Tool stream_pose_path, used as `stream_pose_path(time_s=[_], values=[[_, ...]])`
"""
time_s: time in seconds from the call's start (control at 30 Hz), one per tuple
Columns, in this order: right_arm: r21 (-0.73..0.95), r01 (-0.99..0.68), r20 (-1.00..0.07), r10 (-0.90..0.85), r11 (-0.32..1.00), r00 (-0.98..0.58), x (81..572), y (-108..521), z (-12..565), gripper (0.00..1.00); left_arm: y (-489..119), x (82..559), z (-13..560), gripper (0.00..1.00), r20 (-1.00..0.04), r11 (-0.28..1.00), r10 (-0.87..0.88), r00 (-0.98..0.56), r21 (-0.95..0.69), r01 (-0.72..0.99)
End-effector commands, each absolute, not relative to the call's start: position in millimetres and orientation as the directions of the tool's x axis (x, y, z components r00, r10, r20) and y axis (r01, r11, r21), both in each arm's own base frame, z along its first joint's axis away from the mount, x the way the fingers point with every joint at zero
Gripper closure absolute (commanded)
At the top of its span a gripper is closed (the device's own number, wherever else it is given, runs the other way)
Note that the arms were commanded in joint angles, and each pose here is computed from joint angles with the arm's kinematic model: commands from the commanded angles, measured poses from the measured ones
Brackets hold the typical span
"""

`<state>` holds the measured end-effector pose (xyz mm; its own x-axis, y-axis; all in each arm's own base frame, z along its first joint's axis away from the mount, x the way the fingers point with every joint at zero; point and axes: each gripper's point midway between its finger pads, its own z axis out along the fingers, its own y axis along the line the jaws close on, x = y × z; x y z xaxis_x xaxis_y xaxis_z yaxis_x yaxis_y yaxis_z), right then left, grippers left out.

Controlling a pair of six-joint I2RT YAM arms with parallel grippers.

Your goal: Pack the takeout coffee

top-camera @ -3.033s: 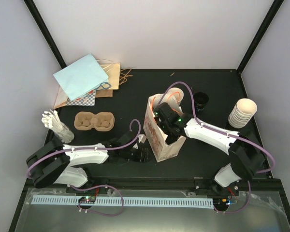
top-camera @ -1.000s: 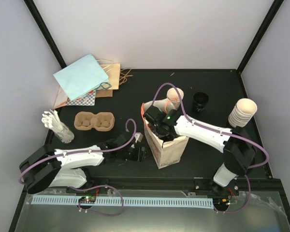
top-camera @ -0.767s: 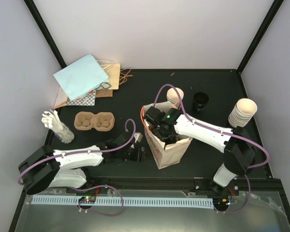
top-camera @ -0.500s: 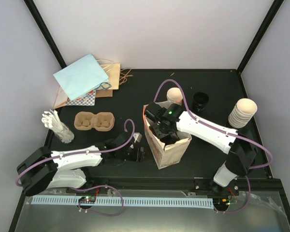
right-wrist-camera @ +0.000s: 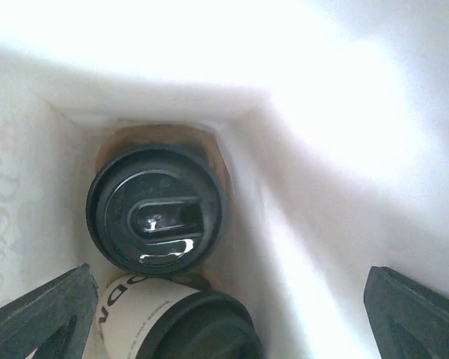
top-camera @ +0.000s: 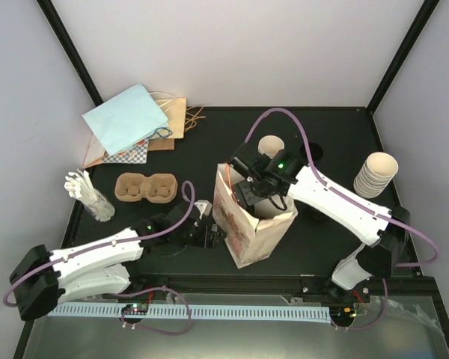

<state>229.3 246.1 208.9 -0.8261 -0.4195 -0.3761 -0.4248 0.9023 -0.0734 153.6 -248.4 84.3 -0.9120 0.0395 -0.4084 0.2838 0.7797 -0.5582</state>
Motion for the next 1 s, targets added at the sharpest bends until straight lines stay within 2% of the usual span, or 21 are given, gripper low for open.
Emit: stream_pose_path(time_s=[0.0,0.17,0.33,0.5,0.7,0.97], values=[[-0.061,-0.429,-0.456,-0.408,0.901,-0.791,233.3,245.0,249.3,0.0,-222.8,165.7,121.8,0.13,-0.497,0.828,0.025,-0.867,-0.476,0.296],[-0.045,-0.44,-0.499,-0.402,0.897,-0.768,236.0,248.3,265.8,0.0,-189.1,176.0,171.1,0.07,-0.608,0.851,-0.047,-0.793,-0.44,0.287],[-0.036,-0.447,-0.533,-0.396,0.894,-0.748,237.4,249.5,276.9,0.0,-170.0,177.9,196.3,0.06,-0.631,0.867,-0.072,-0.772,-0.422,0.265],[0.026,-0.476,-0.598,-0.368,0.879,-0.713,234.9,255.2,309.0,0.0,-126.7,182.1,221.0,0.05,-0.636,0.936,-0.082,-0.768,-0.314,0.16],[0.148,-0.545,-0.667,-0.324,0.825,-0.671,228.3,276.7,333.4,0.0,-78.7,188.4,261.2,0.01,-0.665,0.972,-0.136,-0.735,-0.233,0.031],[0.329,-0.641,-0.76,-0.209,0.693,-0.616,216.2,309.2,373.6,0.01,-60.8,193.8,283.6,0.01,-0.686,0.97,-0.202,-0.699,-0.238,-0.046]])
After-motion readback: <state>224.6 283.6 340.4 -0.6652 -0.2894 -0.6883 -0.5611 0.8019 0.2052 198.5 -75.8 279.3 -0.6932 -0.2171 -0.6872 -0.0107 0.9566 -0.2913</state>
